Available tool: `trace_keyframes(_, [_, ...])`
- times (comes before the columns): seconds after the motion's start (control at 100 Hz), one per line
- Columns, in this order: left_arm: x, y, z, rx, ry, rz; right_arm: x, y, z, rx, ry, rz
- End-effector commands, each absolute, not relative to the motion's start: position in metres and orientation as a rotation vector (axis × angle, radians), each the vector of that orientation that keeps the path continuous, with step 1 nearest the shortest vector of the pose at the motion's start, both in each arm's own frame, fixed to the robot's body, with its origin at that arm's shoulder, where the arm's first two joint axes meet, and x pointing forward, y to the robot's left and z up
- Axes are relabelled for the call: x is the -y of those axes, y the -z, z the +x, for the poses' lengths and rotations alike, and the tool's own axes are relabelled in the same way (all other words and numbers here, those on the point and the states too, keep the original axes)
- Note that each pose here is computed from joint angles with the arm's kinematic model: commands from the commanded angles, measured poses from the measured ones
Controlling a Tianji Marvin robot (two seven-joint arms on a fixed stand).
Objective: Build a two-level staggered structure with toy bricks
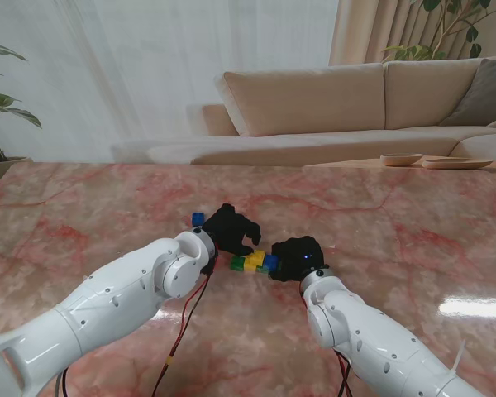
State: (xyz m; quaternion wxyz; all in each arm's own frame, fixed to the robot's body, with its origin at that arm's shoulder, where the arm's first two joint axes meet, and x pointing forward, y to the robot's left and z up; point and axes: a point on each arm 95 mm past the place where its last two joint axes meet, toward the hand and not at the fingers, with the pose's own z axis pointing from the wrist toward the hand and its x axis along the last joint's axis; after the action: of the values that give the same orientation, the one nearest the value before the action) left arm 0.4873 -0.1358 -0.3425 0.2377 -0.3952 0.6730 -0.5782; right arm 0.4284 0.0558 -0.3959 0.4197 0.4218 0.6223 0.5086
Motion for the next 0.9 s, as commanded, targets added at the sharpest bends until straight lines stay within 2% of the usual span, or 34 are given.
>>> trace_keyframes(0.0, [0.138,0.3447,0.4867,-1.847,1.589,-1.09,-0.0548,0.4015,0.4257,-1.574,-1.258,1.081])
trace_keyframes(0.89, [0.141,0.3456,0.4827,-1.843,1.641,-1.085,-0.0561,0.4016,0.4257,-1.584,-1.257,1.085])
